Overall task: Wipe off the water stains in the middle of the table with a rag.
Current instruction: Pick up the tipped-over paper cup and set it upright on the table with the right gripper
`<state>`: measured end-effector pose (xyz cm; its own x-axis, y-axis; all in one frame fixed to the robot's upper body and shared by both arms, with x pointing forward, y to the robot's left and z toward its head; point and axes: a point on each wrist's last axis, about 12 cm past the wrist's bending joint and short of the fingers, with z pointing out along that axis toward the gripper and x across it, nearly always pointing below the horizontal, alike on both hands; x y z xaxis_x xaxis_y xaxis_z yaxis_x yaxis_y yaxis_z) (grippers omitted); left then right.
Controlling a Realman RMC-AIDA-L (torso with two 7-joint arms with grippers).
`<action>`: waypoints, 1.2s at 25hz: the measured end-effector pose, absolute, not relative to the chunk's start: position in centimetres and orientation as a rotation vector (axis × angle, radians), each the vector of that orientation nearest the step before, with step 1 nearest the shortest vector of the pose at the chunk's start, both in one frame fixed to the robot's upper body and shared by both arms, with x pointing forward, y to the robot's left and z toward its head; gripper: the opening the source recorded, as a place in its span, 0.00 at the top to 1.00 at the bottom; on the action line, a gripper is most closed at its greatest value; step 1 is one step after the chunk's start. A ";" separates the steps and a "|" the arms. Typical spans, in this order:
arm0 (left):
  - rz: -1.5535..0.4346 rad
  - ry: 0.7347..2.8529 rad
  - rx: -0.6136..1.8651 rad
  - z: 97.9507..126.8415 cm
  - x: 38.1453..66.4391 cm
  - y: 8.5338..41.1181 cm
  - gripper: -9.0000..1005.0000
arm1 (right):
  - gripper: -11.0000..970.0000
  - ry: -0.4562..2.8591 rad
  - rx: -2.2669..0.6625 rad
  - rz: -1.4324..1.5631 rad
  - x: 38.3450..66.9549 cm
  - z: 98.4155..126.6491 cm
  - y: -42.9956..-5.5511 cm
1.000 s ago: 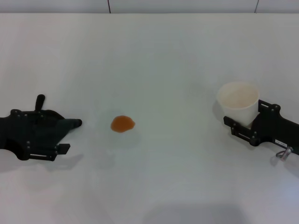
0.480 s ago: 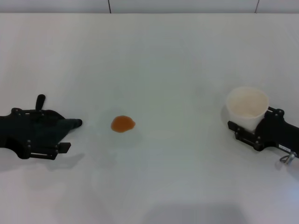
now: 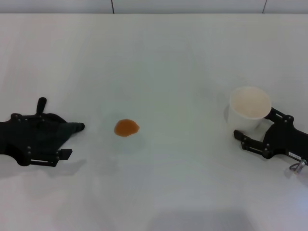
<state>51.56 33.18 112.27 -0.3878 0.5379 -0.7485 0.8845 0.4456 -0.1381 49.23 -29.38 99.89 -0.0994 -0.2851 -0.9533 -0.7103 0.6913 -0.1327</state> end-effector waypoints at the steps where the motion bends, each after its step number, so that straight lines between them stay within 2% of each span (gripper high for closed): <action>1: -0.712 2.071 1.186 112.3 51.6 33.2 0.16 | 0.23 1.680 -0.812 0.436 49.2 99.9 -29.4; 3: -0.712 2.071 1.186 112.3 51.5 33.2 0.16 | 0.17 1.677 -0.811 0.438 49.2 100.0 -29.4; 30: -0.717 2.075 1.182 112.3 51.5 33.2 0.16 | 0.18 1.689 -0.808 0.465 47.9 100.0 -30.7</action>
<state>51.52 33.18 112.25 -0.3933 0.5353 -0.7476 0.8826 0.4475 -0.1440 47.89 -30.73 100.00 -0.1137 -0.2696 -0.9562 -0.7208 0.6848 -0.1073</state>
